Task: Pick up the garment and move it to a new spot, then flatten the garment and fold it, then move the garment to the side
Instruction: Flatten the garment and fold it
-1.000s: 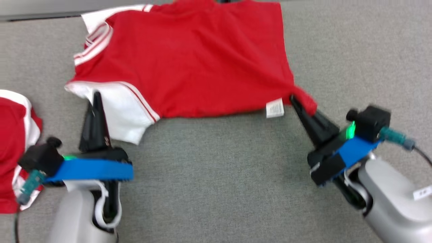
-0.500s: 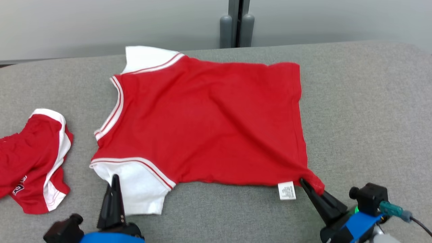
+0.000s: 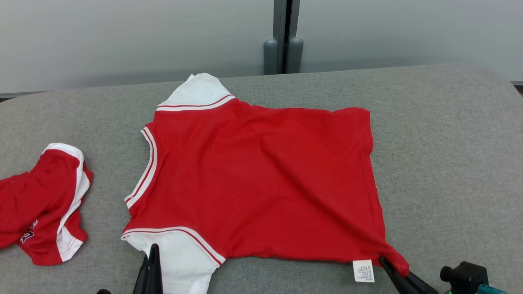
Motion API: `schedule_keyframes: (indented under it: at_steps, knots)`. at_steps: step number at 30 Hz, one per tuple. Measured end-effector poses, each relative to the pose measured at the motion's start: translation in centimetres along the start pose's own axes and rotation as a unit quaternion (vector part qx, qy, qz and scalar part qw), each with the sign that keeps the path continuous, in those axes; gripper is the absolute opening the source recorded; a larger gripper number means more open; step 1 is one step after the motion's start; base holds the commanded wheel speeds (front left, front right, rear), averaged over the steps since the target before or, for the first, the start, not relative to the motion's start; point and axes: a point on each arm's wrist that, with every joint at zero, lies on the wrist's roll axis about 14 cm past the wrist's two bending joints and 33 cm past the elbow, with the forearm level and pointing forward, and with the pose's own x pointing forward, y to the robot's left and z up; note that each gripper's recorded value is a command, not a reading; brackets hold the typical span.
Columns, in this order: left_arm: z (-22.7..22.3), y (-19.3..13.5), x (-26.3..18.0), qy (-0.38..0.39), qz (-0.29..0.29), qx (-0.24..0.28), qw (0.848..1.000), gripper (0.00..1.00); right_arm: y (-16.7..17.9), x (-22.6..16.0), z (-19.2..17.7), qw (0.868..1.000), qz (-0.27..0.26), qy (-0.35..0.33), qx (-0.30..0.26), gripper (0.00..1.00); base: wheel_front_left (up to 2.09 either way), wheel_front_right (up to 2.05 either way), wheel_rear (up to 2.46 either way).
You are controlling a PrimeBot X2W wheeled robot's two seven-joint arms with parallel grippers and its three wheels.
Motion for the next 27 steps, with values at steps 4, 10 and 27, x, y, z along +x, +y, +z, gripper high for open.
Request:
schedule_keyframes:
  at_steps: [4,10,27]
  knots:
    - [0.3,-0.2,-0.1,-0.004,-0.004,-0.006,1.000,0.00,0.9,0.3,-0.2,1.000,0.010,-0.001,0.009,0.00,0.00,0.00,0.00]
    - [0.9,-0.6,0.8,-0.004,-0.023,0.002,1.000,0.00,1.3,1.4,0.4,1.000,0.021,-0.006,0.008,0.00,0.00,0.00,0.00]
    - [3.1,-0.8,7.5,0.009,-0.069,0.059,0.996,0.00,-1.2,5.3,2.3,0.999,0.003,-0.014,0.031,0.00,0.00,0.00,0.00]
